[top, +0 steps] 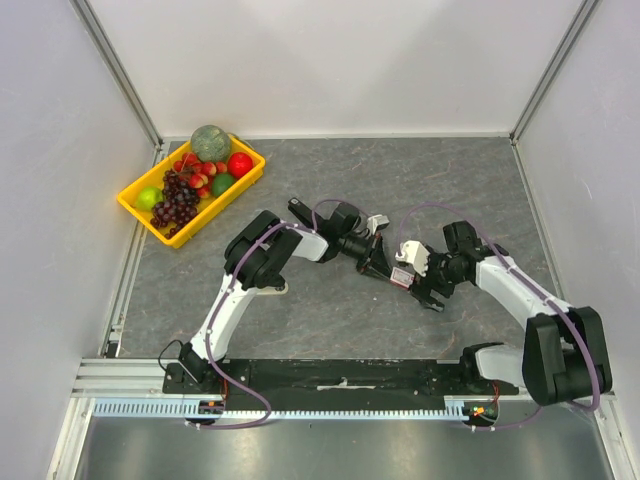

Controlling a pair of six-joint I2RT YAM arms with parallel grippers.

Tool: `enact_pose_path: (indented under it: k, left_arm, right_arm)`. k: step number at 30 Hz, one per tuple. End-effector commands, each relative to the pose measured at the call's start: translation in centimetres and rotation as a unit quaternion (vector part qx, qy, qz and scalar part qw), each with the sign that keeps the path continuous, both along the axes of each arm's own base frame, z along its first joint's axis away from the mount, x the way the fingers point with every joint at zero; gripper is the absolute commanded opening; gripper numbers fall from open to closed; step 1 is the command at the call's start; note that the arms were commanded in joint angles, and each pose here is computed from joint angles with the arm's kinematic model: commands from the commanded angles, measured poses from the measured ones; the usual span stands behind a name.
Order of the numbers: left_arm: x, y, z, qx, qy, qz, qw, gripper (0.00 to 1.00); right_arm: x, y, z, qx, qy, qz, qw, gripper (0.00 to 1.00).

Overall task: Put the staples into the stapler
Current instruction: Open the staple box at the center of the board.

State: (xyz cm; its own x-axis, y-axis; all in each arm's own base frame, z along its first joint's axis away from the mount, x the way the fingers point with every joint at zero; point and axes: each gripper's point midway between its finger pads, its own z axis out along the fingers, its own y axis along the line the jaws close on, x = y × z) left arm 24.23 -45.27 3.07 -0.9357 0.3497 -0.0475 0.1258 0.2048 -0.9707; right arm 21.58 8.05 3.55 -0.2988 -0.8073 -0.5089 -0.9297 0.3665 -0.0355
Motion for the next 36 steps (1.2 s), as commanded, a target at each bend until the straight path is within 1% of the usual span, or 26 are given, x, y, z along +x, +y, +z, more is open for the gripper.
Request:
enact_pose_path:
  k: [1, 8, 16, 20, 23, 24, 27, 29, 31, 36]
  left_arm:
    - [0.1, -0.5, 2.1, -0.022, -0.028, -0.006, 0.999, 0.06]
    - [0.0, -0.5, 2.0, -0.025, -0.024, -0.01, 0.999, 0.06]
    - [0.1, -0.5, 2.0, -0.027, -0.022, -0.01, 0.999, 0.06]
    - [0.1, -0.5, 1.9, -0.028, -0.022, -0.01, 0.999, 0.06]
    - [0.1, -0.5, 1.7, -0.026, -0.018, -0.01, 0.999, 0.06]
    - [0.1, -0.5, 1.6, -0.025, -0.017, -0.01, 0.999, 0.06]
    - [0.1, -0.5, 1.7, -0.026, -0.015, -0.01, 0.999, 0.06]
    - [0.1, -0.5, 1.7, -0.027, -0.017, -0.01, 0.999, 0.06]
    - [0.2, -0.5, 1.7, -0.027, -0.017, -0.01, 0.999, 0.06]
    - [0.4, -0.4, 1.7, -0.027, -0.015, -0.008, 0.999, 0.06]
  right_arm:
    - [2.2, 0.2, 0.1, 0.005, -0.022, -0.019, 1.0, 0.94]
    - [3.6, 0.2, 0.1, 0.003, -0.039, -0.026, 0.999, 0.95]
    - [4.4, 0.6, -0.4, 0.005, -0.033, -0.014, 0.999, 0.96]
    - [4.6, 0.8, -0.9, -0.01, -0.04, -0.006, 0.999, 0.96]
    - [4.8, 0.9, -1.0, -0.017, -0.051, -0.005, 0.999, 0.93]
    - [4.8, 1.0, -1.0, -0.018, -0.053, -0.003, 0.998, 0.89]
    - [4.7, 1.2, -1.0, -0.019, -0.055, 0.001, 0.998, 0.82]
    - [4.6, 1.1, -1.3, -0.022, -0.052, 0.003, 0.998, 0.8]
    - [4.6, 1.0, -1.4, -0.027, -0.051, 0.002, 0.998, 0.72]
    - [4.3, 0.8, -1.9, -0.033, -0.045, 0.002, 0.998, 0.65]
